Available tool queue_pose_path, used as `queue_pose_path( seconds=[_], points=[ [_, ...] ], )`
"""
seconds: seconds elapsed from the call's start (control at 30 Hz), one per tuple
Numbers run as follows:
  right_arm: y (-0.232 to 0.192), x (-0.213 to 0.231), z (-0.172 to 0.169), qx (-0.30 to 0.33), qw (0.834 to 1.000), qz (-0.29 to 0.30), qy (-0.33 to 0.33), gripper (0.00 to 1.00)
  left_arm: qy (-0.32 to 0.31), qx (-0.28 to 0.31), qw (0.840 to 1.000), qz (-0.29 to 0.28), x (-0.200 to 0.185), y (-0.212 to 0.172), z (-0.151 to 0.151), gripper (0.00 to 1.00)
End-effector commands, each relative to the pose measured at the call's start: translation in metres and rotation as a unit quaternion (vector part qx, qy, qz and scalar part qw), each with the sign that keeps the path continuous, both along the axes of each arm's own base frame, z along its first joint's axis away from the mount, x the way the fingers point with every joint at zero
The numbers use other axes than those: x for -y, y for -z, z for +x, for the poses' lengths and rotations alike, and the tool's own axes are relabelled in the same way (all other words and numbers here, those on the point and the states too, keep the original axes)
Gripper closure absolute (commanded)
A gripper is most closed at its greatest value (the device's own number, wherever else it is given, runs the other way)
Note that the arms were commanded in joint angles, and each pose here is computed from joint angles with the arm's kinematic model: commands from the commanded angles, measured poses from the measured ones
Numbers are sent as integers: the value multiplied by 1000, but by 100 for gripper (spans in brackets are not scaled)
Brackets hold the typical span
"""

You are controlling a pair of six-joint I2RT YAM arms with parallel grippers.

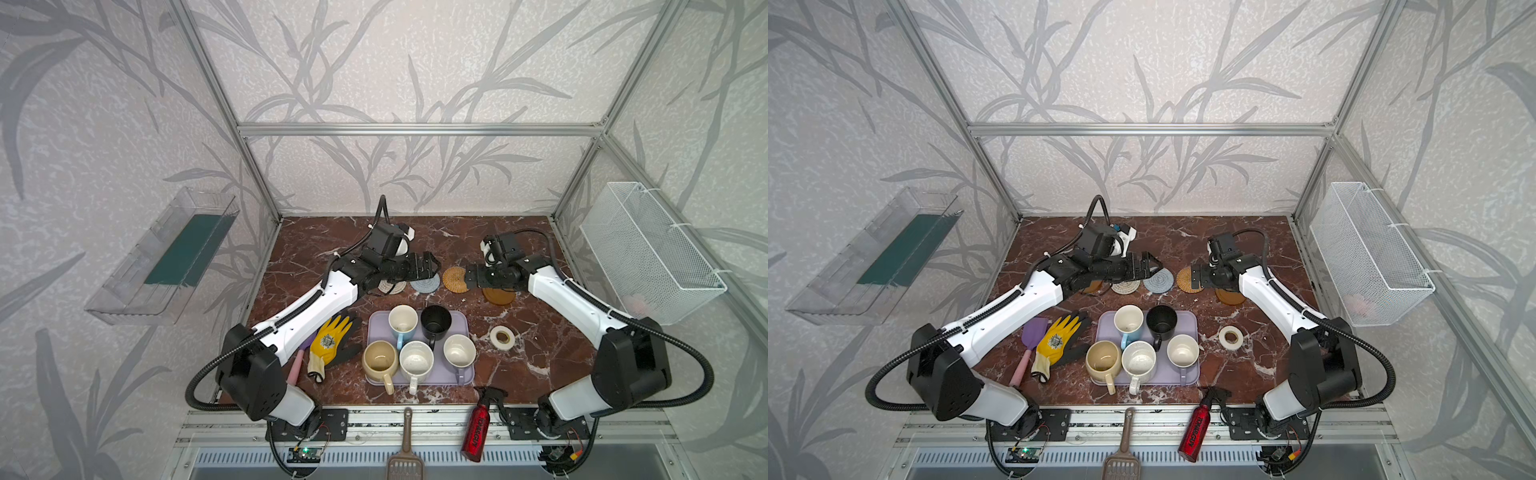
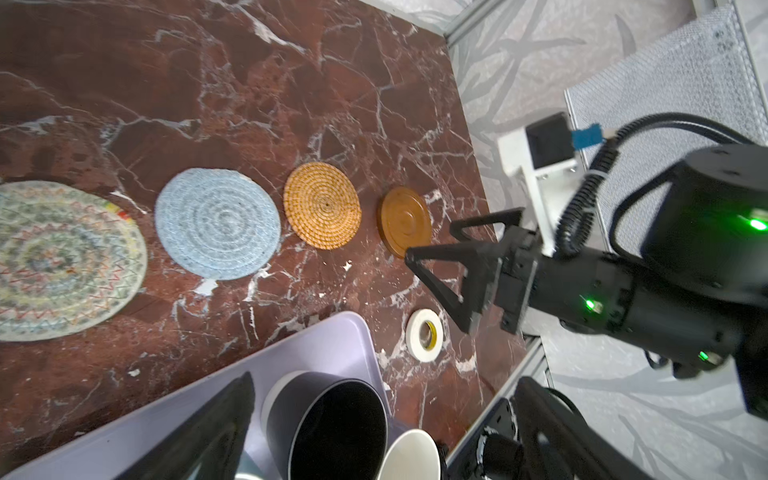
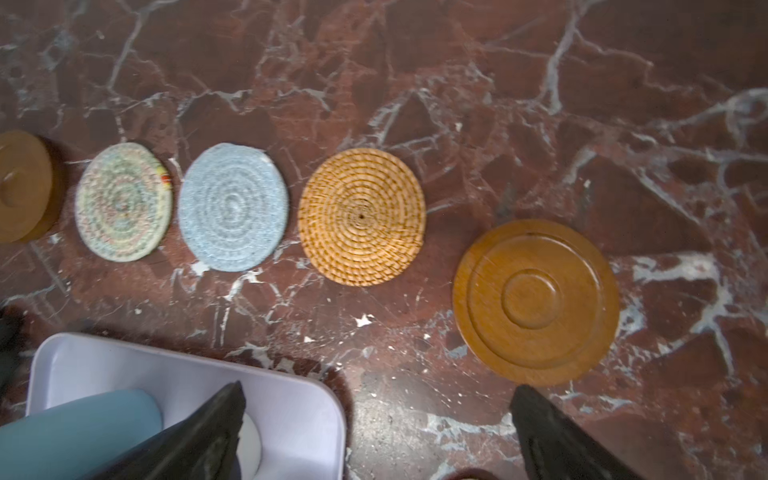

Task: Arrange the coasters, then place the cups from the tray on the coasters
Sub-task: 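Raise the right gripper and move it over the large wooden coaster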

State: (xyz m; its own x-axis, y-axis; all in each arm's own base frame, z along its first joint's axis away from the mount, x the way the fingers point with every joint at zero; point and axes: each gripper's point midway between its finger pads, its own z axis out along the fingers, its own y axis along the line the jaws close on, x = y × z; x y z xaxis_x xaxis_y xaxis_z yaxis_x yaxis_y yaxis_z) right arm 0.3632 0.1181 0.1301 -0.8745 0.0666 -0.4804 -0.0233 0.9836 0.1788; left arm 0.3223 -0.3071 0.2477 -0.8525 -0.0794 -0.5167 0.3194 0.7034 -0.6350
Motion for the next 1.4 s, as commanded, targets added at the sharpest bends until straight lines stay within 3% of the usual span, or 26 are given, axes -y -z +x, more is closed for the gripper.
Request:
queue_pose_path(
  seconds=[0.0,0.47,0.6,0.83,1.37],
  points=[
    [9,25,0,-6,999,8,47,1,32,10,999,5,13,-9,-9,1],
    [51,86,-11,-45,992,-6,120,0,79,-14,995,51,54,13,-17,1],
    [64,92,-11,-62,990,24,125,11,85,-11,995,46,57,9,-16,1],
    [79,98,-6,-79,989,24,119,33,79,3,997,23,65,0,-13,1],
    [102,103,8,-108,987,20,119,45,70,6,997,29,73,7,-2,1]
  ],
)
